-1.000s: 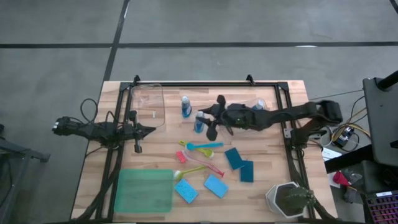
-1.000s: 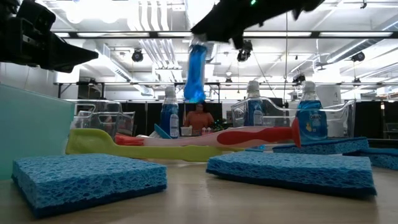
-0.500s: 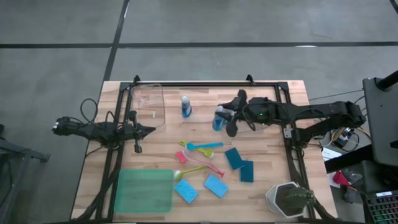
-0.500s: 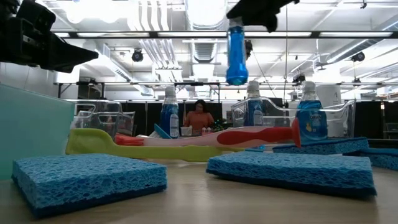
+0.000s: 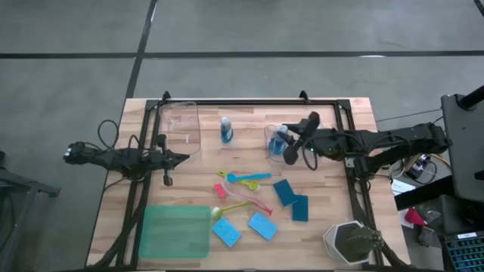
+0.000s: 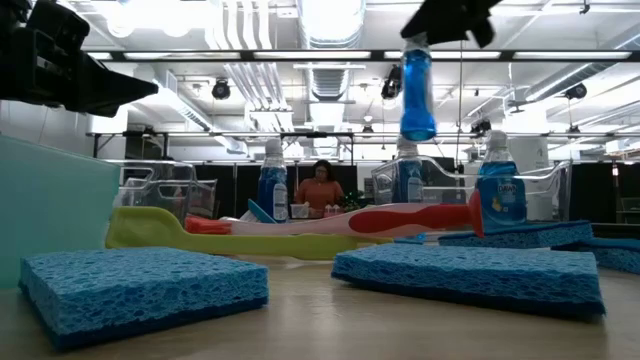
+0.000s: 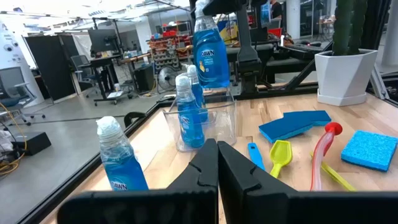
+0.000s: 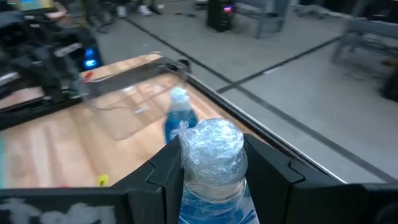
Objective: Pick & Place Kitchen Sink Supplies
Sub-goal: Put the soap dispenser into the right transparent bin
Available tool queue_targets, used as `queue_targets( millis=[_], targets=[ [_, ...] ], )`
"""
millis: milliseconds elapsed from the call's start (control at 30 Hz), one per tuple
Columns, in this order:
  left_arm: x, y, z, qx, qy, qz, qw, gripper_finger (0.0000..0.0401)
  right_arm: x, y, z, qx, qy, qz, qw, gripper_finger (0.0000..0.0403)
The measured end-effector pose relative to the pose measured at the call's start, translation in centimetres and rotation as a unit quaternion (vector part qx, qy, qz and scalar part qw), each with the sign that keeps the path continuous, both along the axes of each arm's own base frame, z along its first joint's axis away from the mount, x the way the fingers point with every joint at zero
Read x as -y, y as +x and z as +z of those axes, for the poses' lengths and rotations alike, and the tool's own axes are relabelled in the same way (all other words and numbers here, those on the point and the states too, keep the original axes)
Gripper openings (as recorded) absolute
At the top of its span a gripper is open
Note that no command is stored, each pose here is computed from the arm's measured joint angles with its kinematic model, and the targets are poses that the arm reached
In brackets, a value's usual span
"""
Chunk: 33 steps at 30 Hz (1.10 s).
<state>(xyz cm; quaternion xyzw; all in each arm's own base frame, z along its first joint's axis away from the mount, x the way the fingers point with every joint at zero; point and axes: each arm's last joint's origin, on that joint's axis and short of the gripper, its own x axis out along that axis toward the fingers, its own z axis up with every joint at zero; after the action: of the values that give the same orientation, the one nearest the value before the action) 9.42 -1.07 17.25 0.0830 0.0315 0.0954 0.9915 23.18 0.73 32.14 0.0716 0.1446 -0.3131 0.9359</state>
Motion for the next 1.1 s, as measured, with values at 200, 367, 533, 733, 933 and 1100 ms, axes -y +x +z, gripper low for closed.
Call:
queue_targets(
  millis=[200, 367, 533, 733, 933, 1100],
  targets=[
    [0.0, 0.0, 0.0, 0.000, 0.000, 0.000, 1.000, 0.0000, -1.2, -1.8, -1.0, -0.010, -0.021, -0.066, 0.998, 0.0136],
    [0.0, 0.0, 0.0, 0.000, 0.000, 0.000, 1.000, 0.0000, -1.8, -2.9, -1.9, 0.005, -0.014, -0.083, 0.996, 0.0137],
    [0.0, 0.0, 0.0, 0.000, 0.000, 0.000, 1.000, 0.0000, -1.9, -3.8, -4.1, 0.006, -0.015, -0.116, 0.993, 0.0137],
    [0.0, 0.0, 0.0, 0.000, 0.000, 0.000, 1.000, 0.0000, -1.5, -4.6, -7.0, 0.031, -0.017, -0.186, 0.982, 0.0137],
    [0.0, 0.0, 0.0, 0.000, 0.000, 0.000, 1.000, 0.0000, -1.2, -5.3, -9.3, 0.068, 0.005, -0.228, 0.971, 0.0137],
    [0.0, 0.0, 0.0, 0.000, 0.000, 0.000, 1.000, 0.0000, -1.1, -5.6, -10.9, 0.088, 0.017, -0.240, 0.966, 0.0137]
  ],
)
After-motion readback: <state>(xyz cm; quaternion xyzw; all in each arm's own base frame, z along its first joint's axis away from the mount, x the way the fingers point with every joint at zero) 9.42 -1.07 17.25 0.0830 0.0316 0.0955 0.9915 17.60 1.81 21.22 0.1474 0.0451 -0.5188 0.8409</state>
